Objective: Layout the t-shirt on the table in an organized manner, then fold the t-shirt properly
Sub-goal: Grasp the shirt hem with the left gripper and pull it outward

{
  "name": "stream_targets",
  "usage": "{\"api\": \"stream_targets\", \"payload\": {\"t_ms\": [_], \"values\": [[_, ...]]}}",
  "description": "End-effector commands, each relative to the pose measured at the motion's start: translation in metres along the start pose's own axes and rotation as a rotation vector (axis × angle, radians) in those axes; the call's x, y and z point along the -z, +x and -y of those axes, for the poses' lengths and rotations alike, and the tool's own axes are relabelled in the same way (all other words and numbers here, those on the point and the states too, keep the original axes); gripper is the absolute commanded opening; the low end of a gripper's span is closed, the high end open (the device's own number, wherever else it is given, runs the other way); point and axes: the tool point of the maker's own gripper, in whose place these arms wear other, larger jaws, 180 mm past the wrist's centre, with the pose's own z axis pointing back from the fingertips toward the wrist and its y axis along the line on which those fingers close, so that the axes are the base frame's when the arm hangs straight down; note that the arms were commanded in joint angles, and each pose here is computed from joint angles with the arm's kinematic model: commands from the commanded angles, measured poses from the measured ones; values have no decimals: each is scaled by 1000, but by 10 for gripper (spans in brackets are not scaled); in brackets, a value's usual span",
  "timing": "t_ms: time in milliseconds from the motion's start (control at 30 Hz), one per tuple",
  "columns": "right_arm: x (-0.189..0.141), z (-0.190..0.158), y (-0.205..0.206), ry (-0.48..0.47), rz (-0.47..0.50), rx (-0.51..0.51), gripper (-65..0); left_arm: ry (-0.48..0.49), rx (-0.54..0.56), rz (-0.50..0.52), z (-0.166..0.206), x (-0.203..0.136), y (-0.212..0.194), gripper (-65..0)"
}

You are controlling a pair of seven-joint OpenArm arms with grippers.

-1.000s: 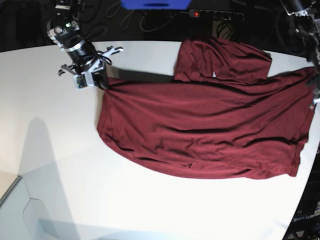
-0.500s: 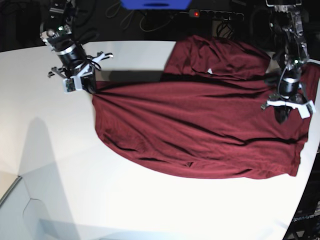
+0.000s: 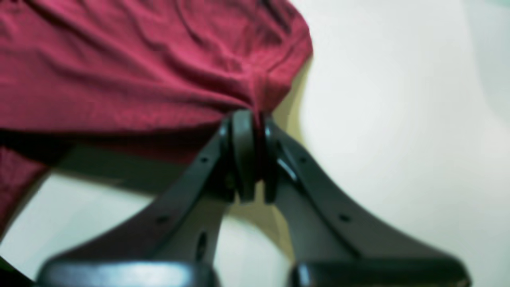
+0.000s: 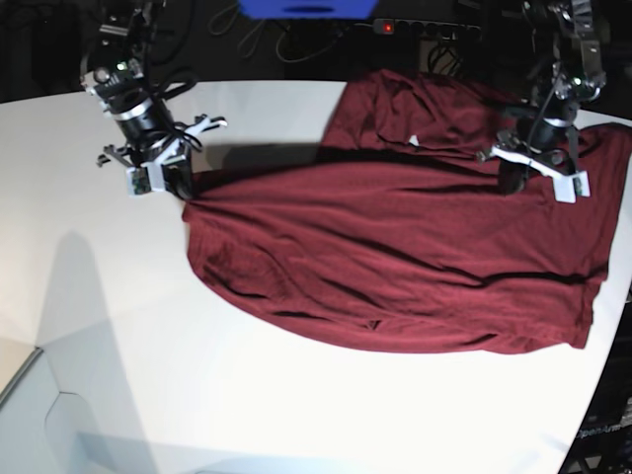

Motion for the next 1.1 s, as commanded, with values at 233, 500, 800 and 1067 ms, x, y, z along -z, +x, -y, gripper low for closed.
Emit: {"api": "stream_targets", "payload": {"t_ms": [233,500,800,1067], "values": [[-1,1,13,0,51,1,-650,174,-62,80,-72,-10,24,-646],[-1,1,14,0,52,1,-650,406,-211,101,-170,-24,19,-649],[2,2,20,-2,67,-3,-650,487,-303,32,-213,-14,-5,-650],[2,3,21,-2,68,-4,-650,466,-305,91,-203,13,28,-650]]}}
